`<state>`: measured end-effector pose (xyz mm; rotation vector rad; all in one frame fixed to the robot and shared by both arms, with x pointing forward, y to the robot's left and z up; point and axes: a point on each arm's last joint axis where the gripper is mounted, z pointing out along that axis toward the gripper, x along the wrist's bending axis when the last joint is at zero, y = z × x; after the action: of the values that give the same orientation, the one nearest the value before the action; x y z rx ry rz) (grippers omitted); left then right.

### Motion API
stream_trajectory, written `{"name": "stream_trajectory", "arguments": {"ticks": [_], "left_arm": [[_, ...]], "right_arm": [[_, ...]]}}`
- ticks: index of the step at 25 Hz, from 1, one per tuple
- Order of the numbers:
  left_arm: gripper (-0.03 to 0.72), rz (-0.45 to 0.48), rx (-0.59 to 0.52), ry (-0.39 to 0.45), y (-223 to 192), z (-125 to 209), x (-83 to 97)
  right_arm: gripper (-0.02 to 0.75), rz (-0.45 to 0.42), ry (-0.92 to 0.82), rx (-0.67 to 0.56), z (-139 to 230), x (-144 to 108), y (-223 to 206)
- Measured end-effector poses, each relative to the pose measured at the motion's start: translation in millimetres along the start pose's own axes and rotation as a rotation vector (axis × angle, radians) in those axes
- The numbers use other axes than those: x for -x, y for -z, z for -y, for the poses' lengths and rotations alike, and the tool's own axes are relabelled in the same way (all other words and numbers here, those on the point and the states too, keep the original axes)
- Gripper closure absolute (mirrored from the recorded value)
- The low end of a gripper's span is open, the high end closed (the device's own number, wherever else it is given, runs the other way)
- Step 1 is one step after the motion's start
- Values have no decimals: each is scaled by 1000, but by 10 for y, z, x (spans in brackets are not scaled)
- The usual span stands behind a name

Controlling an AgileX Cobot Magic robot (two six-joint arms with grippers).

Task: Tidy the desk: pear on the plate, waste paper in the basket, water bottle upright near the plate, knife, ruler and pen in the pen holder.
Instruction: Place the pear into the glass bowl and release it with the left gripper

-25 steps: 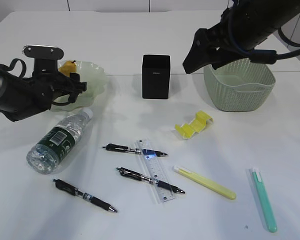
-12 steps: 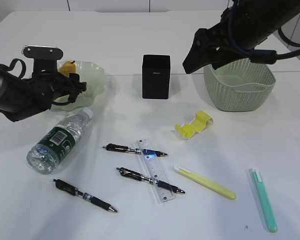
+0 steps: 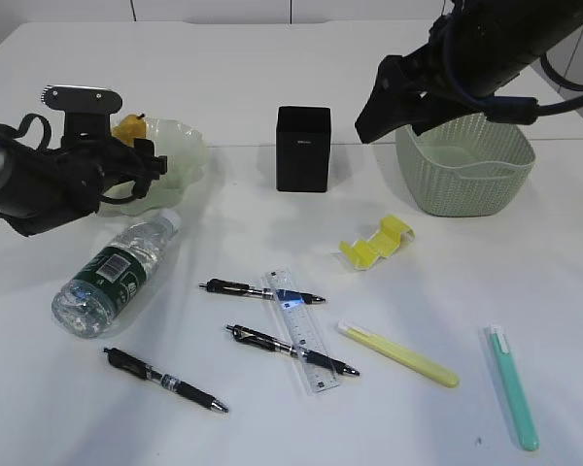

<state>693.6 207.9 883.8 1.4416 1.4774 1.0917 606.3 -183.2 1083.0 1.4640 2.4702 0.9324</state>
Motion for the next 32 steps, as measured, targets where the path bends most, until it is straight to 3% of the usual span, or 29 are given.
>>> {"name": "stream_trajectory", "arguments": {"ticks": [21,32], "left_arm": [[139,28,-45,49,-29,-22,33],[137,14,-9,49,-30,-53,20]], "right_arm": [[145,0,0,0,0,0,0],[145,0,0,0,0,0,0]]}}
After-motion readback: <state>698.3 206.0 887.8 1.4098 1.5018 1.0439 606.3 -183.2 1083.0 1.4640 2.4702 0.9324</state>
